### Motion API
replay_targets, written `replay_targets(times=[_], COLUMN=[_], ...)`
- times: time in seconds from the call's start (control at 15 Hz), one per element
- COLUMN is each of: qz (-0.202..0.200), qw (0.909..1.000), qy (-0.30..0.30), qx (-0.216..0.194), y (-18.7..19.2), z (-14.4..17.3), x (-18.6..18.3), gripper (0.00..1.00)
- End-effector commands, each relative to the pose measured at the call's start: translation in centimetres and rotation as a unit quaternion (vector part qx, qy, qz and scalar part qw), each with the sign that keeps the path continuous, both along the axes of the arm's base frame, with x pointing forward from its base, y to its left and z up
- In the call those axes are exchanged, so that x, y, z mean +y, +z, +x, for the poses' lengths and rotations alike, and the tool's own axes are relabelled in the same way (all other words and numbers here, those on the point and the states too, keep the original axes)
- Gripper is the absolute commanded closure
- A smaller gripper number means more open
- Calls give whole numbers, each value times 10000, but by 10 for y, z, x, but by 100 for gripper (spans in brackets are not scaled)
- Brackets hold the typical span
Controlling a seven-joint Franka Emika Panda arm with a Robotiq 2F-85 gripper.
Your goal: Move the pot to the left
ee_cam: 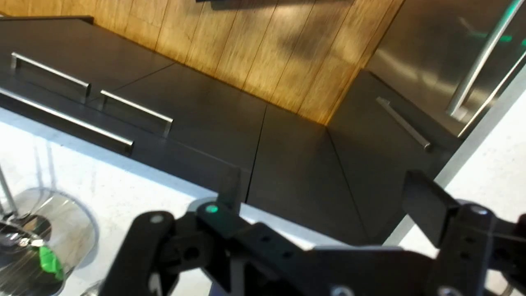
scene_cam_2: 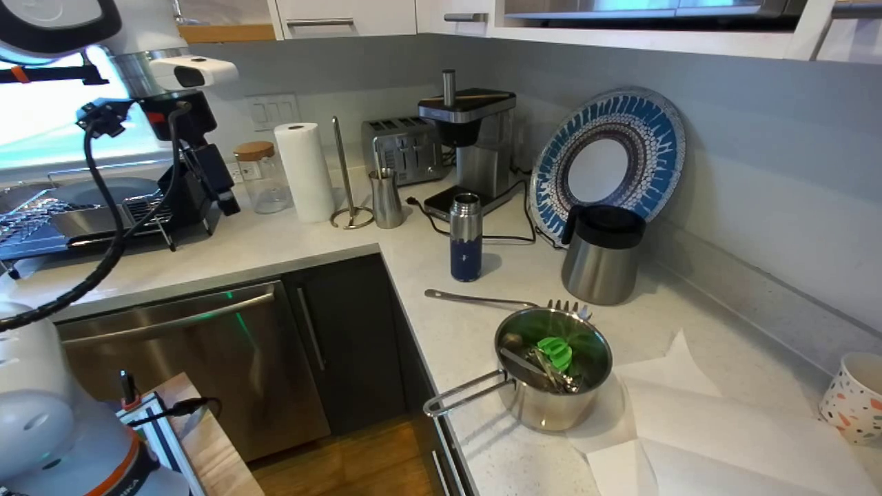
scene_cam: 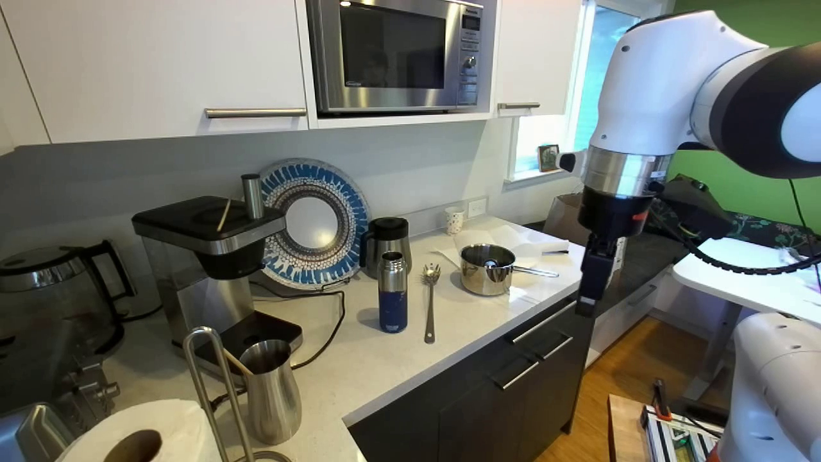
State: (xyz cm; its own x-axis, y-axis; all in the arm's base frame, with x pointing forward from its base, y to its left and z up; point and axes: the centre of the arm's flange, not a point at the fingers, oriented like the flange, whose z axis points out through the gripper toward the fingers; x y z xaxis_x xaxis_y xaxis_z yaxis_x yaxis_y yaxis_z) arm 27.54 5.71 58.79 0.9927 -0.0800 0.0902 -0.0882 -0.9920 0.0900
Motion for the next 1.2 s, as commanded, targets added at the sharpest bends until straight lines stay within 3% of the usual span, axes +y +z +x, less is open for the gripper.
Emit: replay_targets(times=[0.0,0.27,0.53,0.73,1.07,1.13], qz=[-673,-1474,-2173,-2614,-3329,-3129], qw=[9947,9770,9496,9259,8842,8979], qy=[-536,-1077,-1753,-2374,-3181,-2914], qx=[-566,-1102,-1424,-1343,-789,-1047], y=[-6,-17,-44,-73,-126,-108], z=[36,82,123,139,145,134], x=[-16,-51,-96,-131,-170,-163], gripper=[0,0,0,0,0,0])
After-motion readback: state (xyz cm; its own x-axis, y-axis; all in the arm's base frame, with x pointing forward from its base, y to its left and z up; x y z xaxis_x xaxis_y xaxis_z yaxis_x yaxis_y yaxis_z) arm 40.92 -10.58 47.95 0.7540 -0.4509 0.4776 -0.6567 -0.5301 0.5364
